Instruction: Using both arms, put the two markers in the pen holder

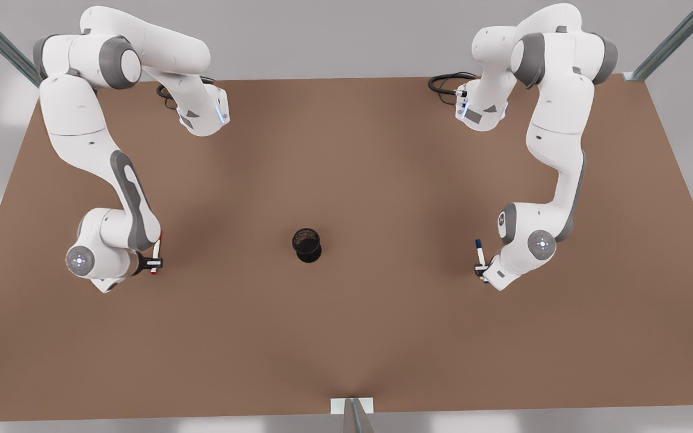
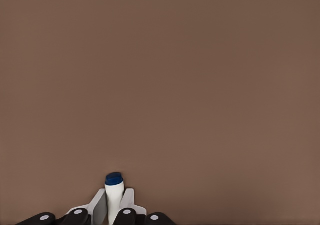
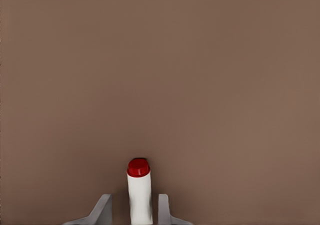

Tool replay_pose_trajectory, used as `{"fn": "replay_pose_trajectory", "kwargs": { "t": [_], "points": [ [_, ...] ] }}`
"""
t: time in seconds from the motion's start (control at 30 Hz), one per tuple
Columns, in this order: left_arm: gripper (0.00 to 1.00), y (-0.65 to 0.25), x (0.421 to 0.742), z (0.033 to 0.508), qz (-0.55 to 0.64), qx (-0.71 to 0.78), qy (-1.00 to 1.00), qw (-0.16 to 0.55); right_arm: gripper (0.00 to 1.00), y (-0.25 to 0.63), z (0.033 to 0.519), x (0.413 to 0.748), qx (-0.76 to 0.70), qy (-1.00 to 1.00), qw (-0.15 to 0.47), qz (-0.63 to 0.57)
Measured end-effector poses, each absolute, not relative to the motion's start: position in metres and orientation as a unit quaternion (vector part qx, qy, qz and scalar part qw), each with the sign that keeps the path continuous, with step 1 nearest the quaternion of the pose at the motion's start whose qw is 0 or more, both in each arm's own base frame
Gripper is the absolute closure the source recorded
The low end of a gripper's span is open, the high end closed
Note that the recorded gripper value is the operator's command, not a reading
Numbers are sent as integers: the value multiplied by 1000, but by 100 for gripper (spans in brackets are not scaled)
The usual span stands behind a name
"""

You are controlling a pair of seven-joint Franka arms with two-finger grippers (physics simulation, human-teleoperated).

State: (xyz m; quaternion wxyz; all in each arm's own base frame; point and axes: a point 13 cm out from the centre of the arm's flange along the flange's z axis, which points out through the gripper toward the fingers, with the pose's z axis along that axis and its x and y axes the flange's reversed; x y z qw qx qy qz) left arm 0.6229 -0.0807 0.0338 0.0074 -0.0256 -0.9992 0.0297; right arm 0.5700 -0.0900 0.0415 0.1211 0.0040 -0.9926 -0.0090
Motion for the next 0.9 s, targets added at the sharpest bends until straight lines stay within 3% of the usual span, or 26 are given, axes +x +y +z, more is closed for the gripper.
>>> {"fn": "replay_pose_trajectory", "kwargs": {
  "t": [0.07, 0.2, 0.43, 0.47, 0.53, 0.63, 0.77, 0.9],
  "points": [
    [66, -80, 623, 32, 29, -26, -999, 8, 55, -88, 40, 569, 6, -992, 123, -9],
    [78, -80, 623, 32, 26, -26, -999, 8, 63, -88, 40, 568, 6, -992, 124, -9],
    [79, -84, 627, 43, 26, -19, -999, 0, 67, -90, 38, 566, 6, -992, 125, -10],
    [79, -85, 632, 56, 27, -19, -999, -7, 67, -90, 38, 566, 7, -992, 125, -10],
    [79, -113, 653, 111, 33, -33, -998, -36, 79, -89, 39, 567, 7, -992, 124, -11],
    [79, -239, 692, 236, 77, -85, -989, -92, 79, -94, 62, 582, 7, -995, 102, -10],
    [79, -415, 637, 334, 193, -157, -964, -88, 78, -74, 132, 620, 27, -998, 52, -11],
    [79, -520, 571, 318, 325, -162, -930, -48, 79, -22, 217, 675, 68, -997, -19, -20]
  ]
}}
